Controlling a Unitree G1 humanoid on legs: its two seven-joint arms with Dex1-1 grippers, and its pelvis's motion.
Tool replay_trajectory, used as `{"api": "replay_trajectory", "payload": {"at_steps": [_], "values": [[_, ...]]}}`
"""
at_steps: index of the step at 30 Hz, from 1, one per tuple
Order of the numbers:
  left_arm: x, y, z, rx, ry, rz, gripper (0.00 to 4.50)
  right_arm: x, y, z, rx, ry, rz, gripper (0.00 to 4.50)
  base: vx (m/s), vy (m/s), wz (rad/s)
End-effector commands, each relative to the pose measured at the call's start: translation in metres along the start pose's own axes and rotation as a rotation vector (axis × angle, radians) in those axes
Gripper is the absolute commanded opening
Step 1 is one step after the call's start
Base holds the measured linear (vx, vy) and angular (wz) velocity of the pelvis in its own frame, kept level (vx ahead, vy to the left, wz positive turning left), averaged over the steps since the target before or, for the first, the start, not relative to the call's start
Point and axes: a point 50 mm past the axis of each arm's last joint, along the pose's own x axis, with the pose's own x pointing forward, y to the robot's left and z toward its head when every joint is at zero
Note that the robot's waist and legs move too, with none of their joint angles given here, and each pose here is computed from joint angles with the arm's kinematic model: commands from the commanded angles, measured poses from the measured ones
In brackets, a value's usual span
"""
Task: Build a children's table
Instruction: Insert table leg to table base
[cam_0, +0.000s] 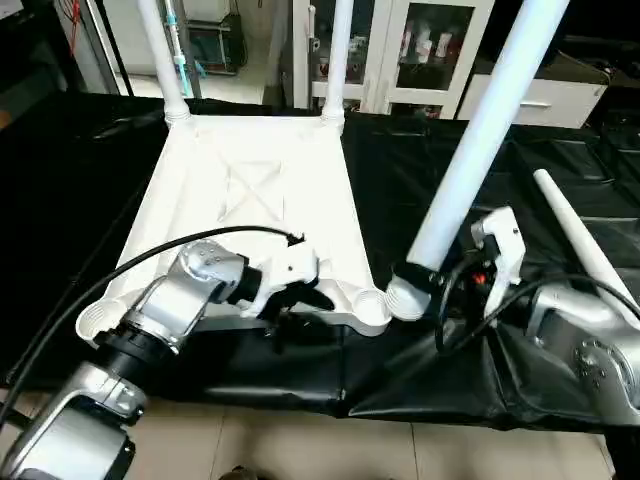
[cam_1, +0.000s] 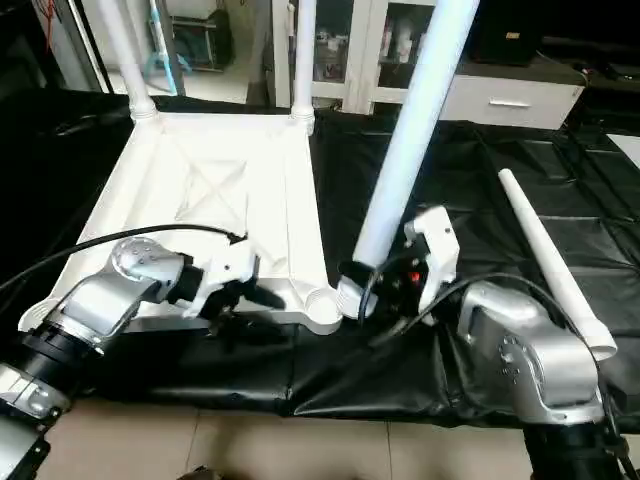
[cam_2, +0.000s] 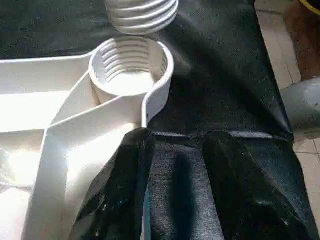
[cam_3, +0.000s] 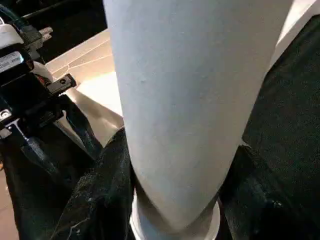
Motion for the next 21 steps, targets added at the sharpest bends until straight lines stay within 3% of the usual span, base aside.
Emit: {"api": "replay_trajectory", "payload": {"at_steps": [1,15,16,20,21], "values": [[0.002,0.002,-0.002,0.024,0.030,0.028,1.96,-0.004,0.003,0.008,-0.022,-0.027,0.017,1.90,0.000,0.000,0.00],[-0.007,0.014,-0.017,0.013,0.046,0.131,1.59,0.001,0.004,0.011,-0.023,-0.025,0.042,1.90,0.000,0.000,0.00],[-0.007,0.015,-0.017,0.012,0.049,0.135,1.30,0.001,0.004,0.011,-0.023,-0.025,0.042,1.90,0.000,0.000,0.00],[-0.009,0.012,-0.026,-0.006,0.089,0.112,1.19,0.003,0.004,0.012,-0.028,-0.025,0.047,1.90,0.000,0.000,0.00],[-0.009,0.012,-0.026,-0.006,0.089,0.112,0.92,0.003,0.004,0.012,-0.028,-0.025,0.047,1.90,0.000,0.000,0.00]]}}
